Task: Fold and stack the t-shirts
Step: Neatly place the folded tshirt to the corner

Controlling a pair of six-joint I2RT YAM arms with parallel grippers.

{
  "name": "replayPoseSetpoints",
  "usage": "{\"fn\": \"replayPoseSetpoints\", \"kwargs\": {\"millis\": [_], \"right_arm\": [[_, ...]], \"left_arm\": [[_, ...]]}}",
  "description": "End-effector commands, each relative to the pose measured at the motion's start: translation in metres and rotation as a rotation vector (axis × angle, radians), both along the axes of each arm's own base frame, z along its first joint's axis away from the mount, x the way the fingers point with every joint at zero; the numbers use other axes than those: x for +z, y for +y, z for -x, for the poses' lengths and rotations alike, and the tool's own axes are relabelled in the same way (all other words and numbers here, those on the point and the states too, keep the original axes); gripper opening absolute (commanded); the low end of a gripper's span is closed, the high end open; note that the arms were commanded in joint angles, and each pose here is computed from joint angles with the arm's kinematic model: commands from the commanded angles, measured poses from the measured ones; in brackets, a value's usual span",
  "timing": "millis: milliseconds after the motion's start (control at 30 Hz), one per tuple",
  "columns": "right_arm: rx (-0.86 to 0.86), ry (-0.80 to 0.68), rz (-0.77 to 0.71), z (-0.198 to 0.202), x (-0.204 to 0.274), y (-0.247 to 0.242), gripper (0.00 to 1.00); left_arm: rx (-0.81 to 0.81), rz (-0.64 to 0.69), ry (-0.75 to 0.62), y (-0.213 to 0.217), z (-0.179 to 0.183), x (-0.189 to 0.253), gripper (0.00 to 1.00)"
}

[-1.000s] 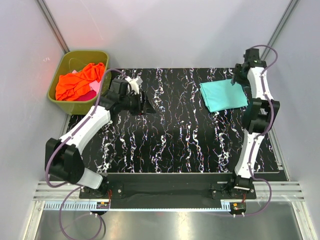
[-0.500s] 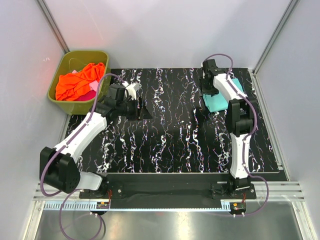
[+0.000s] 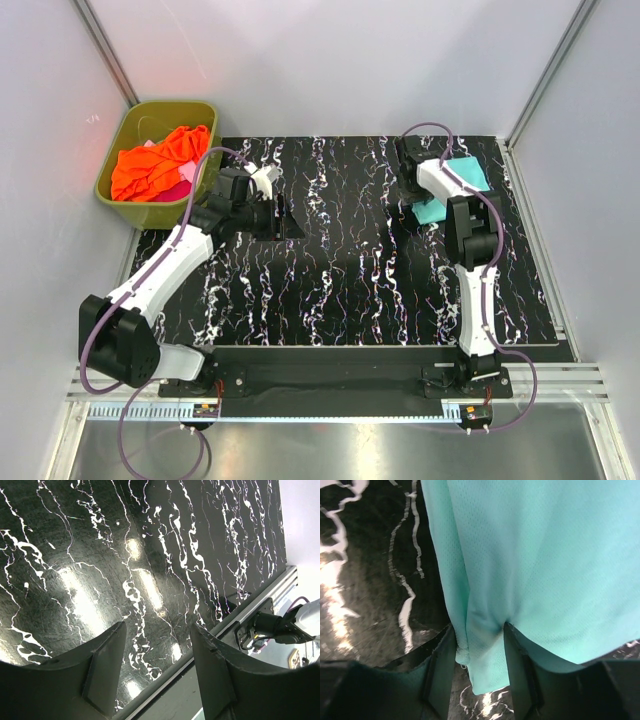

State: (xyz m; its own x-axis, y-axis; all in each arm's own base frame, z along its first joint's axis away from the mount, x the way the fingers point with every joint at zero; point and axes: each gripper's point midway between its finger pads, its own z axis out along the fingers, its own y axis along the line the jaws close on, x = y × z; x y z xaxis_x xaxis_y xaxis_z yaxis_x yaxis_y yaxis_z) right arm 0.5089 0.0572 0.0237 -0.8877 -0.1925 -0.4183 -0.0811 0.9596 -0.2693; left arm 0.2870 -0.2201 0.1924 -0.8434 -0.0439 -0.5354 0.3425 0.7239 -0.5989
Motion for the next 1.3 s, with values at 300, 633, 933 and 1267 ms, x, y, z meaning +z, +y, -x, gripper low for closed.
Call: {"fn": "replayPoseSetpoints", "kwargs": {"millis": [300,633,933,1267], "right_arm": [[-0.083,-0.099,0.338,-0.042,0.008,-0.049,0.40],[-0.070,-0.196,0.385,-0.098,0.014,-0.054,0.34],[0.091,-0.175,0.414,-0.090,0.002,-0.057,0.30],[0.142,-0.286,0.438,-0.099,0.022,-0.061,0.28]], "left_arm": [[-0.032,0.038,-0.044,-0.005,0.000,0.014,0.58],[-0.028,0.031,-0.034,-0.004,-0.003,0.010,0.58],[-0.018,0.030,-0.027,-0.002,-0.009,0.008,0.57],[-0.012,0.042,-0.026,-0.001,-0.011,0.011,0.57]]}}
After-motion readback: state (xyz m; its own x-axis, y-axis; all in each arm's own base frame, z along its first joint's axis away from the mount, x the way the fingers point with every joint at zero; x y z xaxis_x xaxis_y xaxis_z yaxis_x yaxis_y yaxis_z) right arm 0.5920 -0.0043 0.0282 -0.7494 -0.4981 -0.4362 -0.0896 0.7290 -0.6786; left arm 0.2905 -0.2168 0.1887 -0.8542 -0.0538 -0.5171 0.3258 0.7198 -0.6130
